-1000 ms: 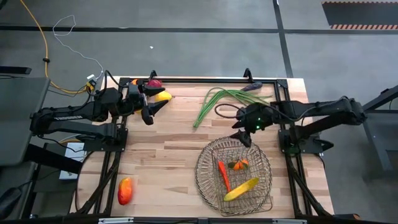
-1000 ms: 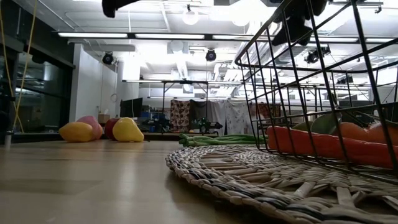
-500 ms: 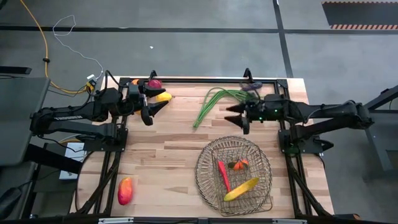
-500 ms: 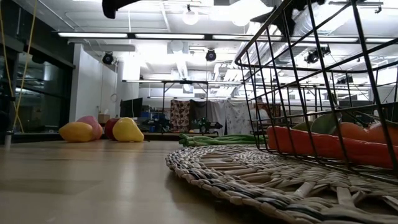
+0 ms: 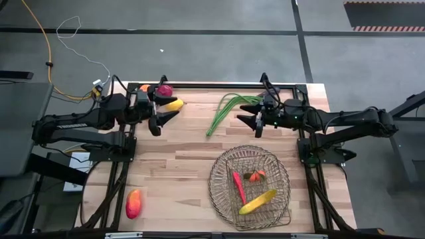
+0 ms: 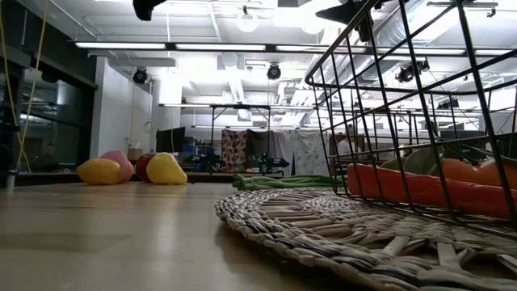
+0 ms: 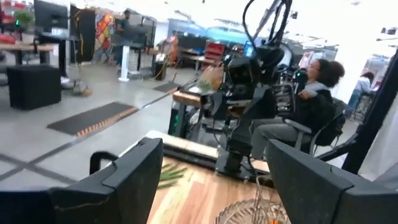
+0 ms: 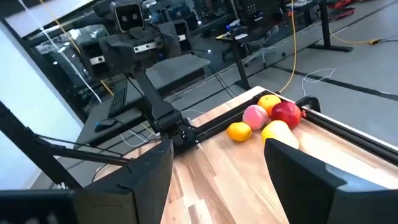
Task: Build produce basket
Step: Put the lemon into the wire basket
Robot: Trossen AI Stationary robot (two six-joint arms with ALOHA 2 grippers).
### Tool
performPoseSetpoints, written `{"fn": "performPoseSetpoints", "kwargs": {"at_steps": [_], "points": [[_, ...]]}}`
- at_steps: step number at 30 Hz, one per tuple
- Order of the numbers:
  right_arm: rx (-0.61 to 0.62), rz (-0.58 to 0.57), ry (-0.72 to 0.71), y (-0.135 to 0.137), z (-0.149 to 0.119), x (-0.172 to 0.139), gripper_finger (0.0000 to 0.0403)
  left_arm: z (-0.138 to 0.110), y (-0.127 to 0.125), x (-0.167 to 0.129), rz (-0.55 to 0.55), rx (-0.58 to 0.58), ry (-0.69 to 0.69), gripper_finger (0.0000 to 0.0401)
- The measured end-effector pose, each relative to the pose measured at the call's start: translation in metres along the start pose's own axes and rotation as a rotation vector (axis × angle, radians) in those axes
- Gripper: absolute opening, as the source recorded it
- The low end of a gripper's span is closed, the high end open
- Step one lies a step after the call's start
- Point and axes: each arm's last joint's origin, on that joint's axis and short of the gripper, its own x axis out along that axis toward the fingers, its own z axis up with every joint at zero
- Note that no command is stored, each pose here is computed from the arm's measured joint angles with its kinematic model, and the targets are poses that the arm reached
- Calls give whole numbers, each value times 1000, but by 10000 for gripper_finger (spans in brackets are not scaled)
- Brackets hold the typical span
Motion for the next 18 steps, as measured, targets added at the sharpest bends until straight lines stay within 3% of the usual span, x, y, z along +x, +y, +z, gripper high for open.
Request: {"fn": "performPoseSetpoints", "kwargs": {"at_steps": [6,12,18], "points": [[39,-58,-18,-2,0,0,245,-3,8,14,225,-90,104,273],[70,-98,-5,-7,-1,0,245,-27,13,50,293,-95,429,273],[140,-128,42,-11,-6,0,245,-67,43,52,702,-142,756,273]]}}
